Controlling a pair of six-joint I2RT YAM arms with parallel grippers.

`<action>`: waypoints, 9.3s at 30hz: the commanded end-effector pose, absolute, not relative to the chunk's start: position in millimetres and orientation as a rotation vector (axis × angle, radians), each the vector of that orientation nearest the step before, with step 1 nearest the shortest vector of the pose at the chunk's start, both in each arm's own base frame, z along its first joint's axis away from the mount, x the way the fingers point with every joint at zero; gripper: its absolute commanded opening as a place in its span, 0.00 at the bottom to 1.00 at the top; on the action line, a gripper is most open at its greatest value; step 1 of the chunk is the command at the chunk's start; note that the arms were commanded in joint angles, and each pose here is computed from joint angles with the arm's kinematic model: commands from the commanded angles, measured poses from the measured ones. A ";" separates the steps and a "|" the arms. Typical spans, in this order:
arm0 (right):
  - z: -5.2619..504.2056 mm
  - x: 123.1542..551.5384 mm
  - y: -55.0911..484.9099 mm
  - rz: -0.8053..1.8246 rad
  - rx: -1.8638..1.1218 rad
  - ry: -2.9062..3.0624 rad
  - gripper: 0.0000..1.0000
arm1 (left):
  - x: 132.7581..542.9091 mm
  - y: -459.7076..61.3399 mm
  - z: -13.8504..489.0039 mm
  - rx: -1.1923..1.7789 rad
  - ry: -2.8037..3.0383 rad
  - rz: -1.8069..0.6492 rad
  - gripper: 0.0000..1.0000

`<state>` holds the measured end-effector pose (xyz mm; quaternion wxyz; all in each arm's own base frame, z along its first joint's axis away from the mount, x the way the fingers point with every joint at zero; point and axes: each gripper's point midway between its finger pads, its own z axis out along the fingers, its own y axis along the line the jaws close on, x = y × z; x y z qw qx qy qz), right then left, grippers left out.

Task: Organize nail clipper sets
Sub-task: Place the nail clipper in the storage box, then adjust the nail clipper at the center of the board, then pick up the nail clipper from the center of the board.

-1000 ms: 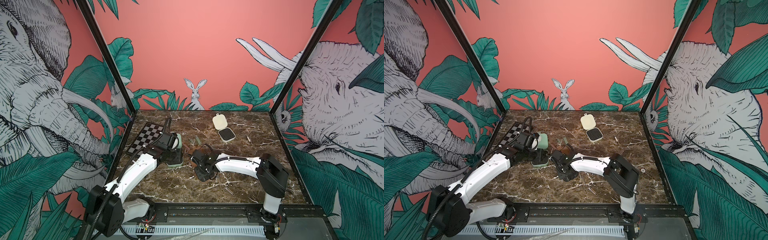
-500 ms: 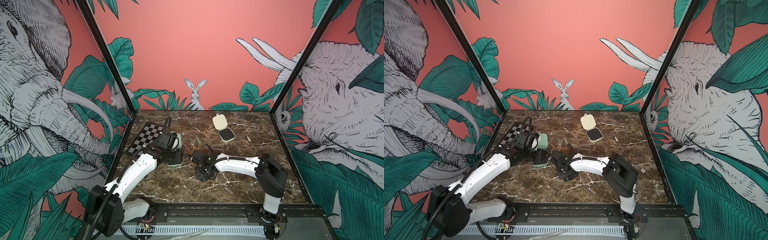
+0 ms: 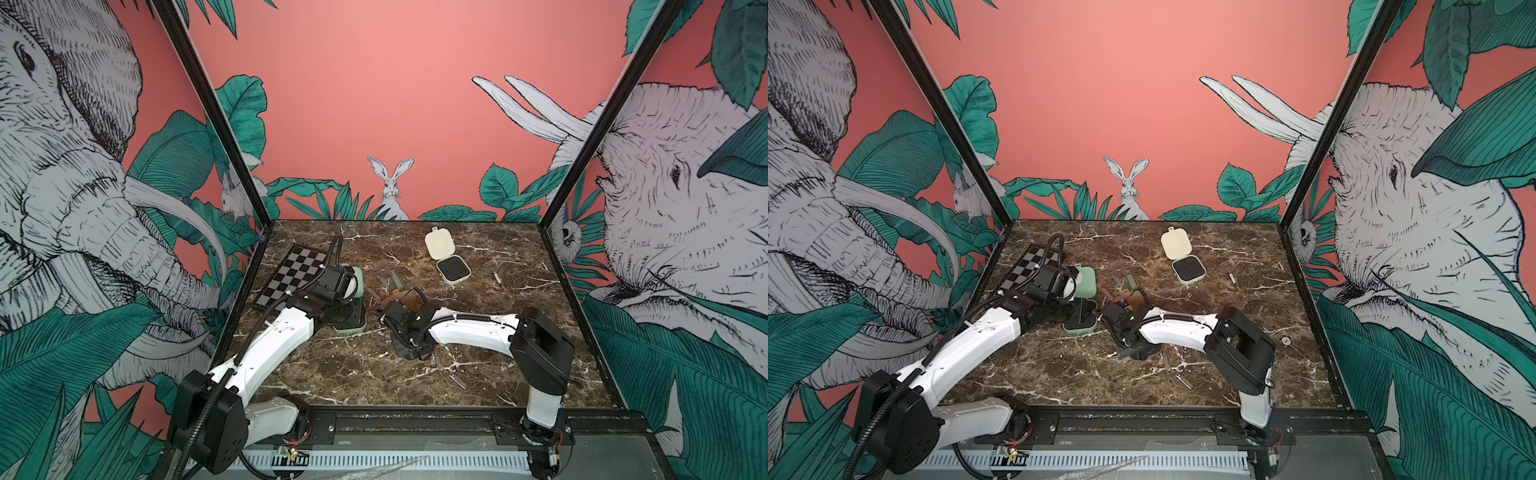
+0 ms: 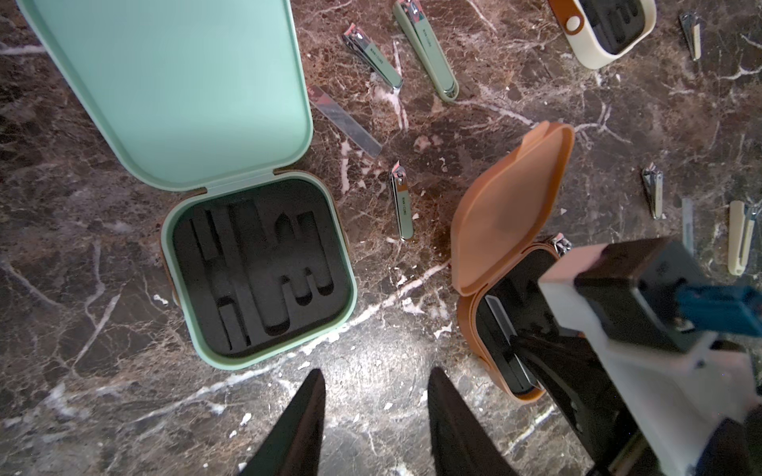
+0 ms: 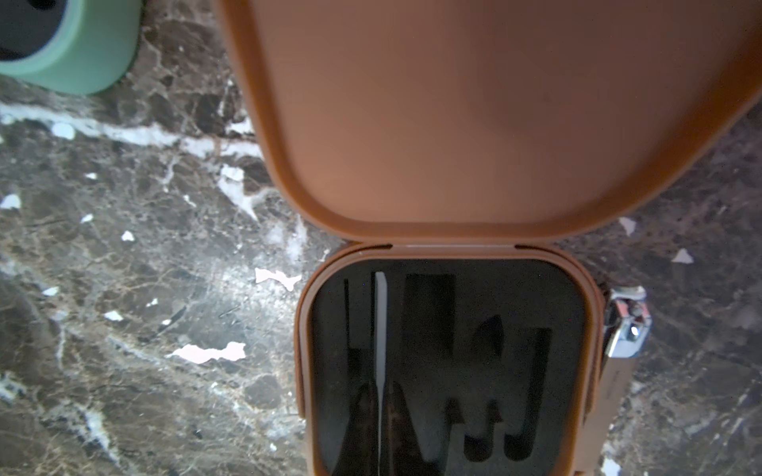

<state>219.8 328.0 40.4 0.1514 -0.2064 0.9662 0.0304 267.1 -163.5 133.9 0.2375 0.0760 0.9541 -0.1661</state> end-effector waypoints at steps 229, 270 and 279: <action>-3.5 279.3 189.5 0.677 -0.053 3.000 0.36 | 270.6 -238.4 177.7 0.195 2.416 -1.093 0.52; 30.3 293.8 229.7 0.146 -0.201 2.947 0.39 | 252.9 -192.3 140.2 0.192 2.484 -0.779 0.51; 14.8 283.6 224.4 0.113 -0.220 2.985 0.22 | 252.9 -192.6 140.6 0.193 2.481 -0.782 0.51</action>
